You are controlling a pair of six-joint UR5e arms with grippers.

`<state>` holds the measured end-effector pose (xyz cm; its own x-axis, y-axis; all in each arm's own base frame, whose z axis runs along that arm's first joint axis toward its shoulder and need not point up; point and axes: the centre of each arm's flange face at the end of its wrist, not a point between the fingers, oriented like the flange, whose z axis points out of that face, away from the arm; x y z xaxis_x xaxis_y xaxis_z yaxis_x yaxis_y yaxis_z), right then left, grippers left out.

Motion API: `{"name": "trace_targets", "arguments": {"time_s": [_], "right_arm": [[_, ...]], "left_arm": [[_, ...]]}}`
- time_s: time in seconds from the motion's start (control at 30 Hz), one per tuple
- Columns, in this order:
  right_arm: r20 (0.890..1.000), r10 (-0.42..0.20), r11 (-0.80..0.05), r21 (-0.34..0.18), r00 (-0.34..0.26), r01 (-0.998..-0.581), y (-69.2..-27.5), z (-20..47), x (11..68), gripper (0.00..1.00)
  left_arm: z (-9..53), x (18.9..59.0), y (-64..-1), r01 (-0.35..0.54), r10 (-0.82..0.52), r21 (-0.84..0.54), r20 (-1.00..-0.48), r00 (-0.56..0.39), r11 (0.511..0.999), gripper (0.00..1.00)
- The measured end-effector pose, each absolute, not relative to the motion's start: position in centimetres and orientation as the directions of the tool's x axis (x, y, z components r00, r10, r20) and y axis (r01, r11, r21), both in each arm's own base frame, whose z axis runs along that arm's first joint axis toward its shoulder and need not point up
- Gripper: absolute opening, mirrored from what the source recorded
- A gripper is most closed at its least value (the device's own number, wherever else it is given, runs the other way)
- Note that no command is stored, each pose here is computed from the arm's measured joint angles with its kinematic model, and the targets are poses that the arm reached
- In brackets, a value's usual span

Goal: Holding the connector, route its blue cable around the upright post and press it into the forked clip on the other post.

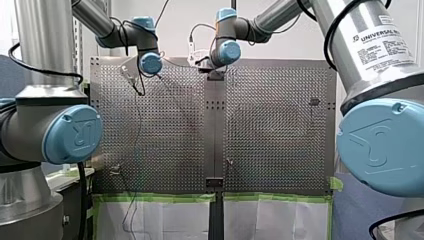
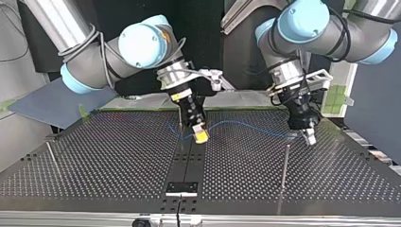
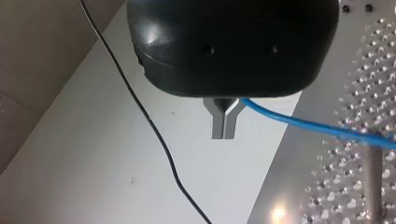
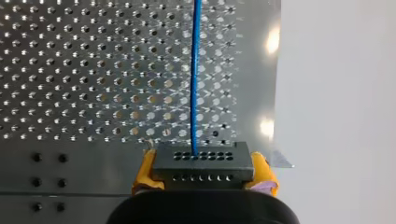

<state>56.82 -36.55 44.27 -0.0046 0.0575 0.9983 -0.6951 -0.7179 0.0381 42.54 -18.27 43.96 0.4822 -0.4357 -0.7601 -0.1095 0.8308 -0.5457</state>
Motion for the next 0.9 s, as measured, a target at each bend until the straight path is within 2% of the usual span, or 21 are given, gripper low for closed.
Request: {"name": "trace_targets", "arguments": {"time_s": [0.27, 0.7, 0.9], "right_arm": [[0.999, 0.047, -0.715, 0.036, 0.004, -0.698, -36.8, 46.0, 56.6, 0.38], [0.997, -0.035, -0.714, 0.027, 0.074, -0.700, -36.6, 45.2, 55.5, 0.38], [0.997, -0.035, -0.711, 0.025, 0.071, -0.703, -37.0, 45.5, 55.4, 0.38]], "left_arm": [[43.5, 44.9, -16.1, -0.114, -0.418, -0.527, -0.771, 0.480, 0.842, 0.03], [42.0, 50.8, -12.2, -0.137, -0.386, -0.492, -0.802, 0.457, 0.860, 0.03], [42.4, 52.3, -10.1, -0.141, -0.375, -0.481, -0.807, 0.456, 0.865, 0.03]]}}
